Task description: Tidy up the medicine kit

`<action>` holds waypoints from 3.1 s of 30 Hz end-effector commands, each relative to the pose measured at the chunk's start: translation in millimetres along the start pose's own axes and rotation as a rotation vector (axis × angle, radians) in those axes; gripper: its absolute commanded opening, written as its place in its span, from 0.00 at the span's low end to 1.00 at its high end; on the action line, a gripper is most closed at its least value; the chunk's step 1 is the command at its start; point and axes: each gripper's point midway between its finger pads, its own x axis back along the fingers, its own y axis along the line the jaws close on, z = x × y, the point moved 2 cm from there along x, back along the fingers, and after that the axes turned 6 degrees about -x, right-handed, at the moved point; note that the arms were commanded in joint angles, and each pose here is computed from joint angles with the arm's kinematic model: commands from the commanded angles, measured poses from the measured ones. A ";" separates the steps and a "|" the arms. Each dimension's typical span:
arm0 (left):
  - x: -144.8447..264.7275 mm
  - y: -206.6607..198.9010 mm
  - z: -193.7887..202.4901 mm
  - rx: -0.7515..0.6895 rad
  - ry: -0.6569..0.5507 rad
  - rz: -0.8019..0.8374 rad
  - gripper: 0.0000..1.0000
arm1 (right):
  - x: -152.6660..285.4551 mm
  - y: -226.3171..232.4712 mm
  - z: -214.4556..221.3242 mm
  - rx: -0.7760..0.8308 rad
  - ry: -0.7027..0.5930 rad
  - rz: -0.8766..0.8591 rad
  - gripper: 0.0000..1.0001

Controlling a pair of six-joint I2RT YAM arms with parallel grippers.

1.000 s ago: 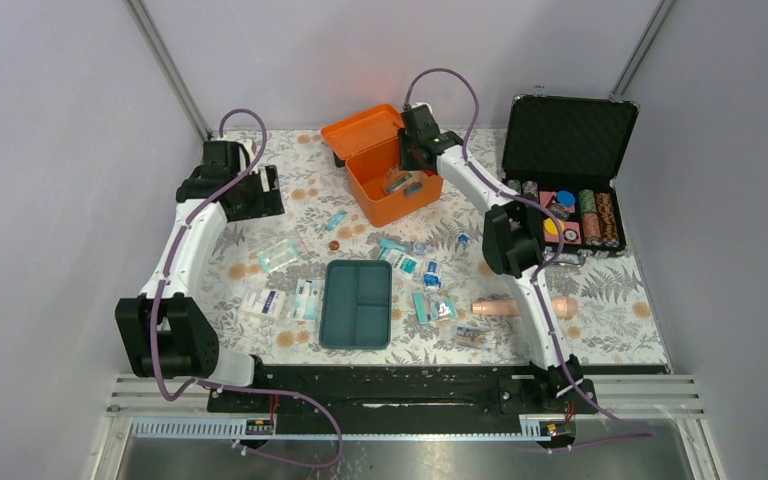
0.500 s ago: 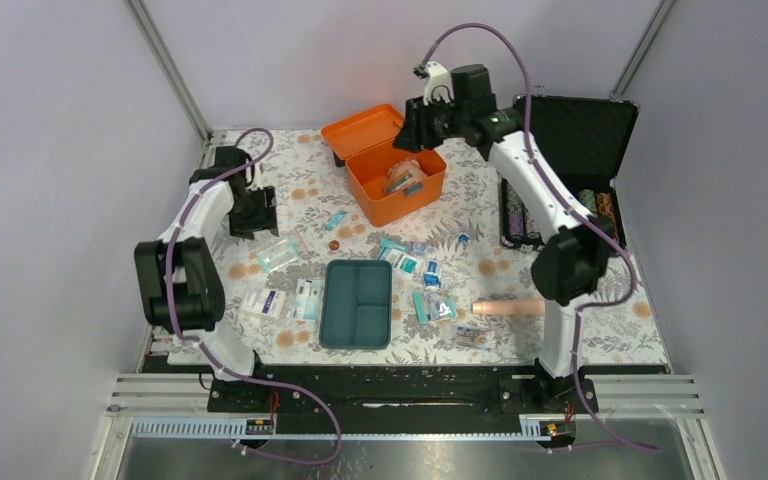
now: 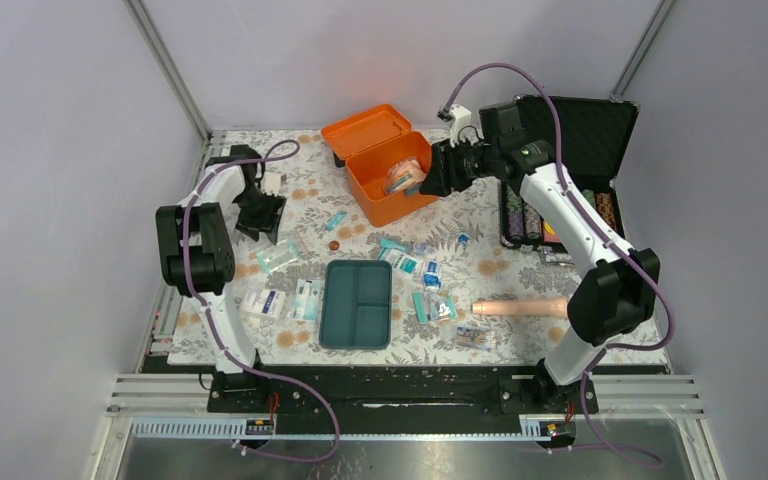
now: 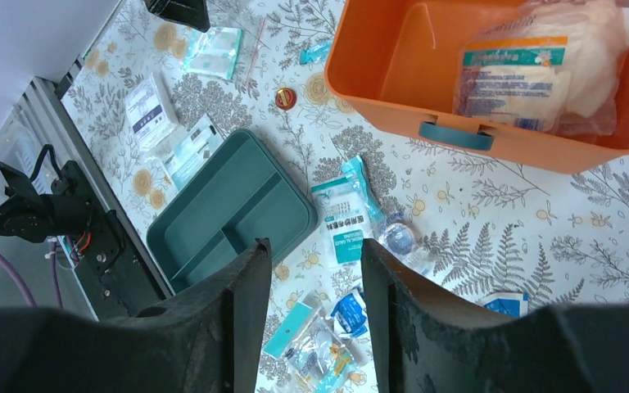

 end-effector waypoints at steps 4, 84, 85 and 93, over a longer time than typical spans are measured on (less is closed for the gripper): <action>-10.9 2.9 11.2 -0.092 0.072 0.024 0.47 | 21.3 6.9 -6.3 0.047 -0.048 0.005 0.52; 181.0 -145.9 -78.2 -0.024 -0.748 0.439 0.56 | -108.0 -86.8 -88.5 0.415 0.001 0.067 0.00; 180.8 -145.1 -77.3 -0.026 -0.748 0.434 0.56 | -112.3 -90.0 -84.7 0.421 0.013 0.071 0.00; 180.5 -143.5 -76.8 -0.031 -0.741 0.421 0.56 | -142.7 -113.7 -54.7 0.473 0.105 0.102 0.00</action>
